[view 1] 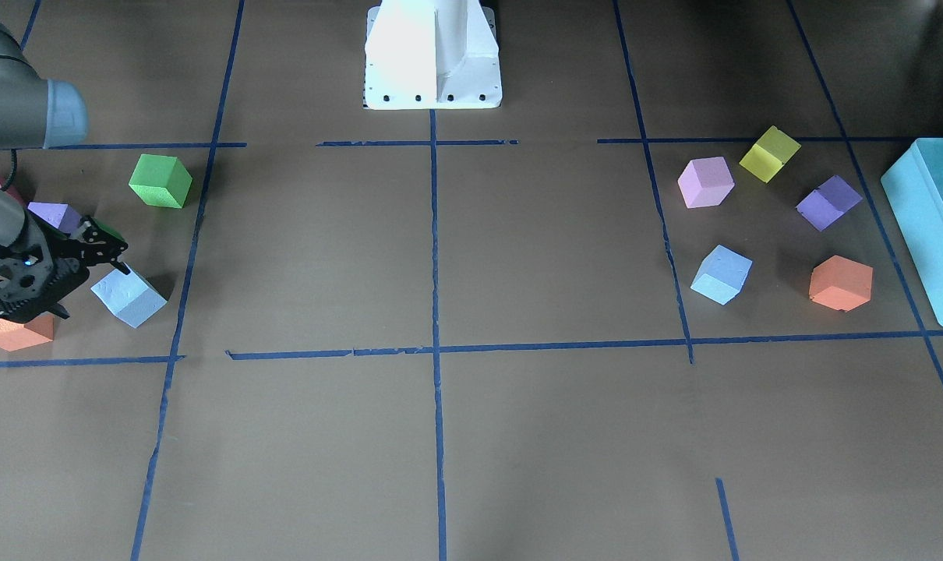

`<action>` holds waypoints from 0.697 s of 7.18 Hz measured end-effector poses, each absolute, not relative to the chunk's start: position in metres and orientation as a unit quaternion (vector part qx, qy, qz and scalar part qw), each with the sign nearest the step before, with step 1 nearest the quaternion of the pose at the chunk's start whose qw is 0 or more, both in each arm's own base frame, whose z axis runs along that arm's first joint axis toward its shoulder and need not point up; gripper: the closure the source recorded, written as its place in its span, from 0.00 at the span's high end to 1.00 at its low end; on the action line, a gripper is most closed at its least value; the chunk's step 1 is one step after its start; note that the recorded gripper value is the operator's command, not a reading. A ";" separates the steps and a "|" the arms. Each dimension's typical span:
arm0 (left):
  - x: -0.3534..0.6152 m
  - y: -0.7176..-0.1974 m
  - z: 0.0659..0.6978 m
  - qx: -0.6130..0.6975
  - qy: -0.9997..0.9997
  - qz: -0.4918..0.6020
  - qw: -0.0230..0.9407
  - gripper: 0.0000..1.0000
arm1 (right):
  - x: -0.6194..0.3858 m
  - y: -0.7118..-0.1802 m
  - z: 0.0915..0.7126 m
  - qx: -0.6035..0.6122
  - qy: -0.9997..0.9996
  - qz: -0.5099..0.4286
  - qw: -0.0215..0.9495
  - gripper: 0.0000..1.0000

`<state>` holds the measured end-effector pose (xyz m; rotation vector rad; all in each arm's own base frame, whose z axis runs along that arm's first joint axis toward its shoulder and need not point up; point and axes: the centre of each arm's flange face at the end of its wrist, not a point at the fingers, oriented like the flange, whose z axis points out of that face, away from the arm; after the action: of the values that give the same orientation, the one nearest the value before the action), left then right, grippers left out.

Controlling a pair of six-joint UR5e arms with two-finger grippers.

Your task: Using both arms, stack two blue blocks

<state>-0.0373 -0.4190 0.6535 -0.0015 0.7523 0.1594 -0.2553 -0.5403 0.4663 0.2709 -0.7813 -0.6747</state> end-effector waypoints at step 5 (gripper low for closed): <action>-0.037 -0.419 0.656 -0.002 0.367 0.077 0.927 1.00 | -0.289 -0.529 0.507 0.085 -0.359 -0.336 0.867 0.96</action>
<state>-0.0373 -0.4188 0.6555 -0.0042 0.7527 0.1583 -0.2894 -0.5291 0.5071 0.1786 -0.7525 -0.7027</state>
